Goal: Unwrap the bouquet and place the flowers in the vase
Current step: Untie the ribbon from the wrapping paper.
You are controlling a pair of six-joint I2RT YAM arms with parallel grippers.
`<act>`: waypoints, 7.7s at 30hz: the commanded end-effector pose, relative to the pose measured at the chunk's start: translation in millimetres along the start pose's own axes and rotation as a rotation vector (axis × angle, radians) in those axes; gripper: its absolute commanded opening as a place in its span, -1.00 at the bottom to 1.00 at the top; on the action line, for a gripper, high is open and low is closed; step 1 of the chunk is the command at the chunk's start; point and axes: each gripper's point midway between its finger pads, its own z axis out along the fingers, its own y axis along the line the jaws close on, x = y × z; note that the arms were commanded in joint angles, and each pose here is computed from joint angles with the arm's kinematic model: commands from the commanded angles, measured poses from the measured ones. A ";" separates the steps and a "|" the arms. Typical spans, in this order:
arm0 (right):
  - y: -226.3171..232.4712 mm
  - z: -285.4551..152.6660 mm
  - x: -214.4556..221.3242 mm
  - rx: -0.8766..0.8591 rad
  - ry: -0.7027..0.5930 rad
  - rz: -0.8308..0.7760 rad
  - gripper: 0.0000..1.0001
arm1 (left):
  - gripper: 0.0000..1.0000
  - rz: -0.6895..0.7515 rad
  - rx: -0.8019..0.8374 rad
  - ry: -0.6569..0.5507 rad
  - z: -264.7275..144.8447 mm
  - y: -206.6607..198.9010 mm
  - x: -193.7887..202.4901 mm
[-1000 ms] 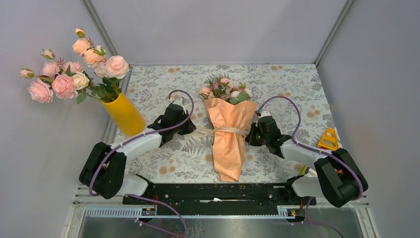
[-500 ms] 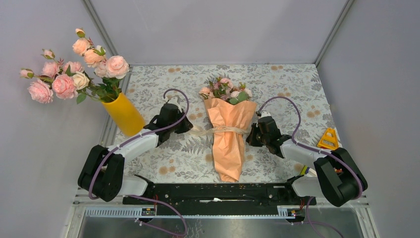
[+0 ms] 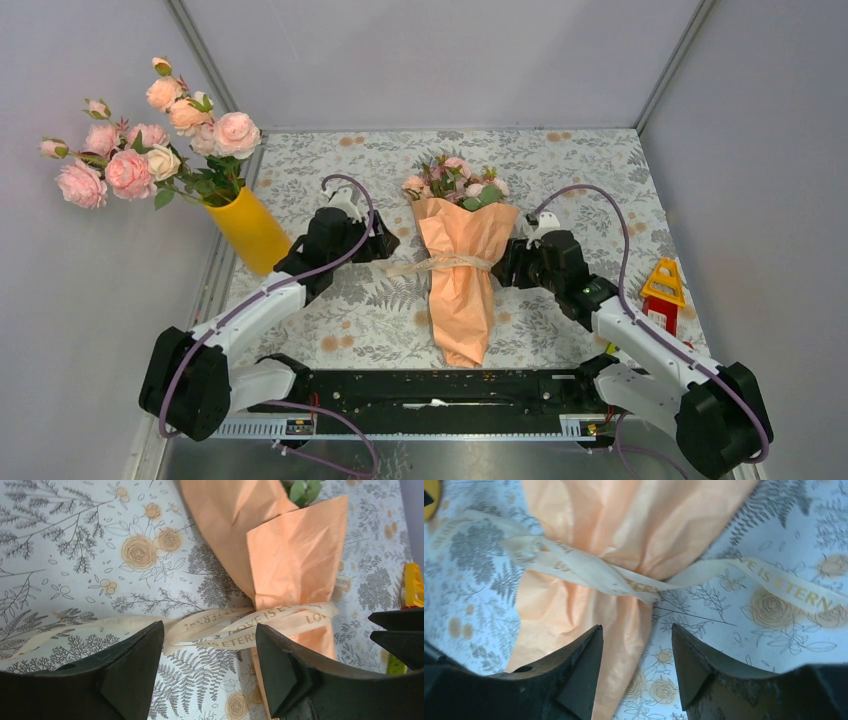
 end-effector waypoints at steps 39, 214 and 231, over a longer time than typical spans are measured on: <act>94.9 94.5 -23.9 -0.086 0.239 -0.469 -0.15 | 0.47 0.016 0.180 -0.039 -75.6 -50.4 -23.4; -81.1 17.3 12.7 0.333 0.071 0.318 -1.00 | 0.65 0.485 0.243 -0.082 29.7 -142.1 32.5; -79.6 19.1 12.9 0.323 0.071 0.322 -1.00 | 0.22 0.560 0.130 -0.013 61.3 -144.4 48.6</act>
